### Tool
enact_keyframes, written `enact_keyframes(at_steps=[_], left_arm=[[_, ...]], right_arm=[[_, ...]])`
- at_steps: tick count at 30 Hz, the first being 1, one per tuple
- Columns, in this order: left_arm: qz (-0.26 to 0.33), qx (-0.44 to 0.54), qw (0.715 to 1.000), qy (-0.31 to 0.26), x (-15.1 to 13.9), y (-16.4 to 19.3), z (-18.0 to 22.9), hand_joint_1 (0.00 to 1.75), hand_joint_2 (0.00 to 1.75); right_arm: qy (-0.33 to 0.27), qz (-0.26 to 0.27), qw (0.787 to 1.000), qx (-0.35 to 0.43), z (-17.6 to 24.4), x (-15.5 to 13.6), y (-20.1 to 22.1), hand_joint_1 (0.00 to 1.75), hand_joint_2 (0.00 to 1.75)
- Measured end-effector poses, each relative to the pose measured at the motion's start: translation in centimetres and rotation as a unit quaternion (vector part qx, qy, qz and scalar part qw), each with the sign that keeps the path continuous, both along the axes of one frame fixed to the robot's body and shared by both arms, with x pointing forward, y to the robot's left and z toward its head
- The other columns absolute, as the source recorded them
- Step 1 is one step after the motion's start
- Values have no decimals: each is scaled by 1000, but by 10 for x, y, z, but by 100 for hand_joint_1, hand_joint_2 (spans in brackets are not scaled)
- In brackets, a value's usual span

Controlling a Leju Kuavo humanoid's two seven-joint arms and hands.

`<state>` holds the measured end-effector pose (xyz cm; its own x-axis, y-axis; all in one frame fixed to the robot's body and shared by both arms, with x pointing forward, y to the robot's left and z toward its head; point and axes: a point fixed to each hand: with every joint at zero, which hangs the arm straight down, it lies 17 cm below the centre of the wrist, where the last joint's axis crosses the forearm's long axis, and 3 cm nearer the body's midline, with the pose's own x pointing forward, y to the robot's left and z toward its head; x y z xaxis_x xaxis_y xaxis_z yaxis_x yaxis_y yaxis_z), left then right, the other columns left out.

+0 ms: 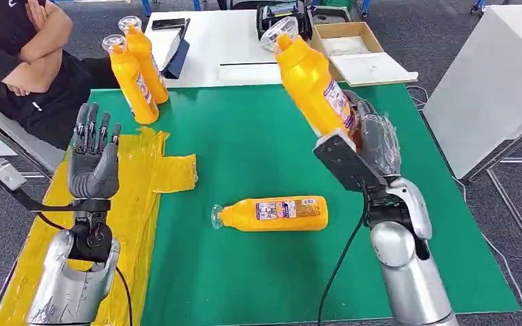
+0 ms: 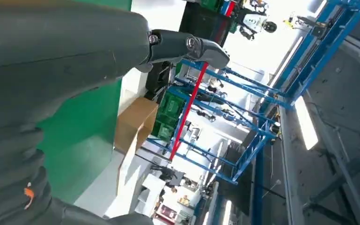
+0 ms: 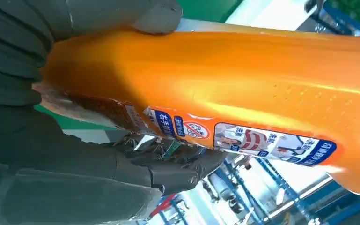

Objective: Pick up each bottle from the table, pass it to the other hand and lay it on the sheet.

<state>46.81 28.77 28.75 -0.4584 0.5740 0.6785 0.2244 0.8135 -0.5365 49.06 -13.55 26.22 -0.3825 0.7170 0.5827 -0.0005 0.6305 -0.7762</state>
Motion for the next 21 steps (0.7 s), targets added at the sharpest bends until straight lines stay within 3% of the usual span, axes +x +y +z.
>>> enact_keyframes(at_steps=[10, 21], left_arm=[[-22, 1, 1000, -1, 10, -17, 3, 0, 175], [-58, -5, 998, 4, 16, -56, 11, 0, 175]], right_arm=[[24, 73, 997, -22, -19, -8, 62, 175, 175], [66, 213, 973, -58, -33, -49, 210, 175, 175]])
